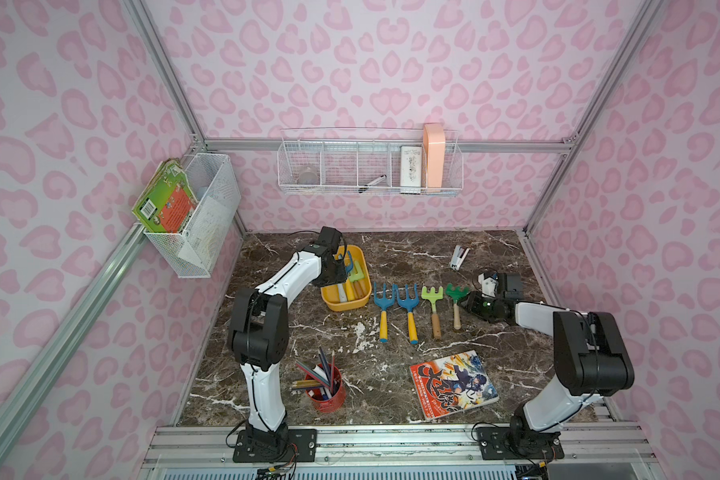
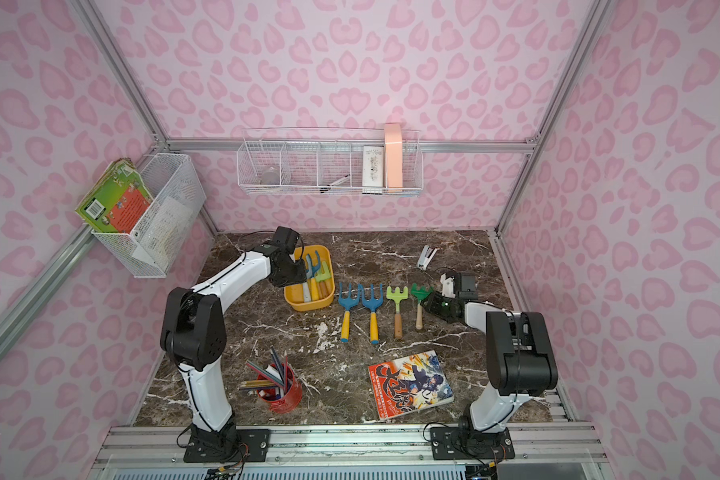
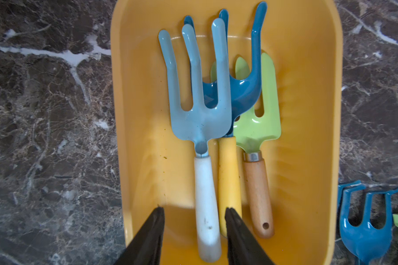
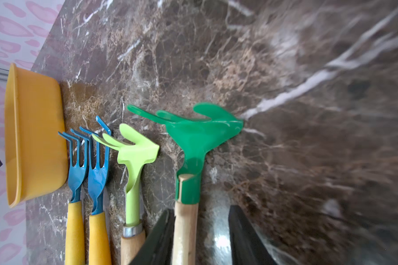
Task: Take the hand rake out of the storage box
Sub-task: Pick up the rake from the storage box.
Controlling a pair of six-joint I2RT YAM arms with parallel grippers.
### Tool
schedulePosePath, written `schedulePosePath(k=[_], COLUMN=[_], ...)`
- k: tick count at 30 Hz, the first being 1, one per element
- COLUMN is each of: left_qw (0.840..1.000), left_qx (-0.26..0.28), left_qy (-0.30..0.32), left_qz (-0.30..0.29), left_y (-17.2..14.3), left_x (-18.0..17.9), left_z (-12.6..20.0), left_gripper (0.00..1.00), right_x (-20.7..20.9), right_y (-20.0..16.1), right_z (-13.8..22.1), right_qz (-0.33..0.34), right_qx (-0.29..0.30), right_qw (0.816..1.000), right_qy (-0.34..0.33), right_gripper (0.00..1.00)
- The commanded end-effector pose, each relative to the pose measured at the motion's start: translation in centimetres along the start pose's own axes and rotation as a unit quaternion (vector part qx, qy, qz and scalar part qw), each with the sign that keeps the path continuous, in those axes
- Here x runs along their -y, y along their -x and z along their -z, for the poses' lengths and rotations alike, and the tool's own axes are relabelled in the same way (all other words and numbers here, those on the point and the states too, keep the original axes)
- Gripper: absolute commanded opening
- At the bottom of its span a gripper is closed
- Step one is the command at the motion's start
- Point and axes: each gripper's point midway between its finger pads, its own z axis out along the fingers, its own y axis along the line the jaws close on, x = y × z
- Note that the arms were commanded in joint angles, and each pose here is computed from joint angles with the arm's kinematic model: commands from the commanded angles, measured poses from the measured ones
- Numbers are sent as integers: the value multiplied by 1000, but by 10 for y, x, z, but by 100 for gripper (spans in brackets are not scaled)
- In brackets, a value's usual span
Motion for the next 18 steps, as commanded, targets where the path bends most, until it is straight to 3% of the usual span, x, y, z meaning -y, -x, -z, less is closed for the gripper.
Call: schedulePosePath(k=[1, 14, 18], left_qw=[1000, 998, 997], left_qx=[-15, -60, -68], left_qy=[5, 32, 36], left_qz=[-5, 10, 9], left_y=[-2, -20, -28], left_x=[0, -2, -6], left_z=[-8, -54, -63], left_gripper=[46, 41, 33], right_x=[2, -32, -37], right_y=[9, 31, 30], right_z=[14, 31, 29], right_qz=[21, 66, 71], right_qx=[10, 38, 36], right_qw=[999, 996, 996], right_qy=[-33, -40, -38], right_gripper=[42, 43, 43])
